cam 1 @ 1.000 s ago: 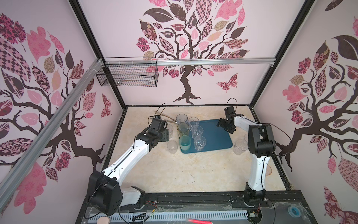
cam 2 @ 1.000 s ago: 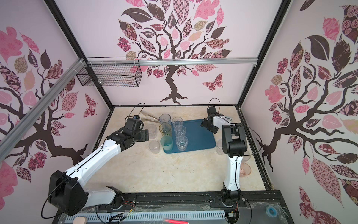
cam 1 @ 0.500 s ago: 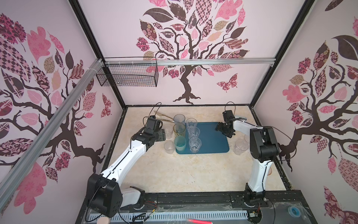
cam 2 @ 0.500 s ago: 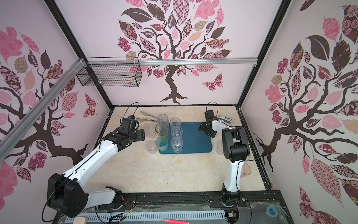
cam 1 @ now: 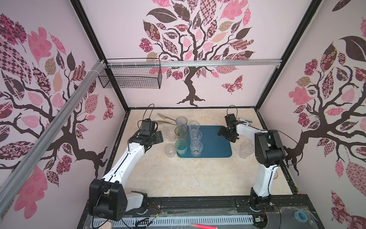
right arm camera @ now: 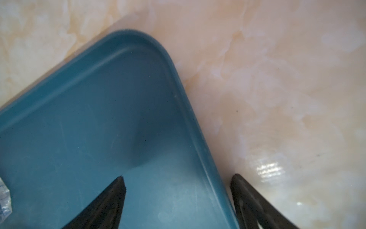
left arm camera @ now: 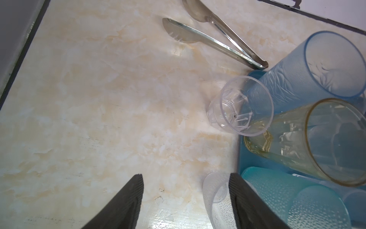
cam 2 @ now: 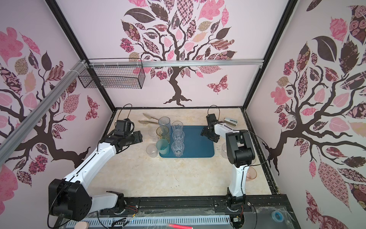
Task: Place the glasses into the tray
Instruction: Rotate the tray at the center of the table, then pick up the glass from the top-left of the table.
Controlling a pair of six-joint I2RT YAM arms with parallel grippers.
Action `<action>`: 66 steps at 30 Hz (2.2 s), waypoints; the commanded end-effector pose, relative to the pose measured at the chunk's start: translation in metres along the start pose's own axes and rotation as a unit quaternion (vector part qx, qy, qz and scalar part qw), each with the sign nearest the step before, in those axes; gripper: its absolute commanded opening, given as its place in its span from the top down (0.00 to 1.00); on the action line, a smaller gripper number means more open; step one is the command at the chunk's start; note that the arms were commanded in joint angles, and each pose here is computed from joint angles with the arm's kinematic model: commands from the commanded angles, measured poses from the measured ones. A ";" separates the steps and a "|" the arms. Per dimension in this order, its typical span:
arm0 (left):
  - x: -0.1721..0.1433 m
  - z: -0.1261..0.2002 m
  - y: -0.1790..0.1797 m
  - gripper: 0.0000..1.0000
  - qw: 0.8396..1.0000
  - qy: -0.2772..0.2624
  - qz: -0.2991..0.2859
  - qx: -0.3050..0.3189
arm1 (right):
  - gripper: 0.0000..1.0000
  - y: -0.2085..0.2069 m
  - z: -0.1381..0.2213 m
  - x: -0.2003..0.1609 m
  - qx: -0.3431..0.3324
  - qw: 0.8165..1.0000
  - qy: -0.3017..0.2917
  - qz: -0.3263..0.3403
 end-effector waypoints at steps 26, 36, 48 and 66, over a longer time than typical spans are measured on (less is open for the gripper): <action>0.034 -0.094 -0.035 0.34 0.993 0.105 0.029 -0.043 | 0.14 0.058 0.127 -0.089 0.127 0.986 -0.024 0.104; 0.039 -0.113 -0.056 0.39 0.994 0.108 -0.021 -0.002 | 0.14 0.062 0.127 -0.098 0.129 0.985 -0.024 0.115; 0.028 -0.137 -0.052 0.63 0.992 0.122 -0.020 0.011 | 0.14 0.064 0.123 -0.101 0.125 0.984 -0.022 0.121; 0.030 -0.128 -0.046 0.96 0.994 0.106 -0.001 0.021 | 0.13 0.067 0.112 -0.110 0.118 0.984 -0.009 0.134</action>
Point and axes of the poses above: each gripper's point midway between its finger pads, its own z axis back along the fingers, its own y axis along the line the jaws close on, x = y × z, the point moved 7 cm from there along z, back along the fingers, and after that the axes turned 6 degrees about z, right-handed, at the moved point
